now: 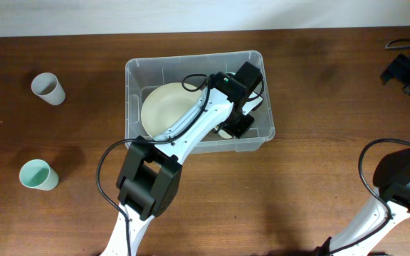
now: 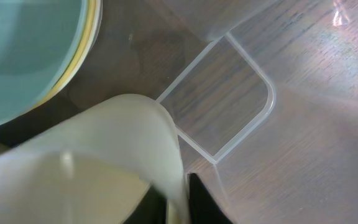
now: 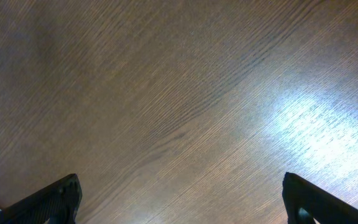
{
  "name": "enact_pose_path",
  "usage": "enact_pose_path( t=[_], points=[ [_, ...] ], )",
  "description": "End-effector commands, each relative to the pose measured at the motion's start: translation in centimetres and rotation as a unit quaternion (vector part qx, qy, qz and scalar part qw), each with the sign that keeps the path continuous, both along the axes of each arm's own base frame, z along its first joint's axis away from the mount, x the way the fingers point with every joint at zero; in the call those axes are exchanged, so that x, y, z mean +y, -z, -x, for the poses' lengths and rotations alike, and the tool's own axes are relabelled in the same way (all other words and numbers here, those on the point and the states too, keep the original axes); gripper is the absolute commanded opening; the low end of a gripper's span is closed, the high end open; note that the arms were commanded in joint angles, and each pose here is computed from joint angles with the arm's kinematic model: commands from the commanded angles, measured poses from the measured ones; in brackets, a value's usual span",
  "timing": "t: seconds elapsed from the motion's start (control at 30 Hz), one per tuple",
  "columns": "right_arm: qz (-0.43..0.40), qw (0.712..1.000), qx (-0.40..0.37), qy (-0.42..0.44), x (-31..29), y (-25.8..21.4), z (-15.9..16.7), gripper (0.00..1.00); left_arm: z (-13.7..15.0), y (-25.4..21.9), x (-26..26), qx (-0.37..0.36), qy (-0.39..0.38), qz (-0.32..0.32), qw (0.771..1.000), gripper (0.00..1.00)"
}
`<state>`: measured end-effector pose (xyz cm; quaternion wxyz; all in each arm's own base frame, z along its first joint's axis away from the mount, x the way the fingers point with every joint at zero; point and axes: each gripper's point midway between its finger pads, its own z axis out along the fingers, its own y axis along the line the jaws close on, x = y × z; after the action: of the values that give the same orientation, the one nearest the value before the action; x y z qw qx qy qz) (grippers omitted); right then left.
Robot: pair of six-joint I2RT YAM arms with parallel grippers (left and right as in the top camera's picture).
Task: Pack container
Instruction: 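Move the left gripper to the grey cup and grasp its rim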
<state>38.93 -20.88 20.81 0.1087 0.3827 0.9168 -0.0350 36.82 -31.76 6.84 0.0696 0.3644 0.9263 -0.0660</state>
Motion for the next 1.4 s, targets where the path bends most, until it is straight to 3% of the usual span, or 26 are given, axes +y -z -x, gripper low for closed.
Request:
enact_pose_path(
  t=[0.0,0.23,0.37,0.57,0.67,0.77,0.8,1.0,1.17,1.37],
  points=[
    [0.003,1.0,0.006,0.005,-0.4,0.2,0.2,0.99,0.2,0.2,0.0,0.008,0.005,0.004,1.0,0.18],
    [0.003,1.0,0.006,0.005,-0.4,0.2,0.2,0.99,-0.3,-0.1,0.1,-0.006,0.003,-0.001,1.0,0.3],
    [0.003,1.0,0.006,0.005,-0.4,0.2,0.2,0.99,-1.5,-2.0,-0.4,-0.033,0.001,0.007,0.999,0.31],
    [0.003,1.0,0.006,0.005,-0.4,0.2,0.2,0.99,-4.0,-7.0,-0.5,-0.091,-0.009,0.024,0.996,0.53],
    [0.003,1.0,0.006,0.005,-0.4,0.2,0.2,0.99,-5.2,-10.0,0.4,-0.122,-0.023,0.022,0.992,0.58],
    [0.003,1.0,0.006,0.005,-0.4,0.2,0.2,0.99,-6.5,-13.2,2.0,-0.156,-0.043,0.019,0.987,0.77],
    [0.003,1.0,0.006,0.005,-0.4,0.2,0.2,0.99,-7.8,-15.8,4.3,-0.192,-0.07,0.002,0.979,0.99],
    [0.003,1.0,0.006,0.005,-0.4,0.2,0.2,0.99,-11.1,-21.9,16.7,-0.235,-0.264,-0.01,0.936,0.99],
    [0.003,1.0,0.006,0.005,-0.4,0.2,0.2,0.99,-11.0,-20.6,26.8,-0.167,-0.428,-0.009,0.888,0.99],
    [0.003,1.0,0.006,0.005,-0.4,0.2,0.2,0.99,-10.1,-19.9,37.2,-0.136,-0.551,-0.011,0.823,0.99]
  ],
)
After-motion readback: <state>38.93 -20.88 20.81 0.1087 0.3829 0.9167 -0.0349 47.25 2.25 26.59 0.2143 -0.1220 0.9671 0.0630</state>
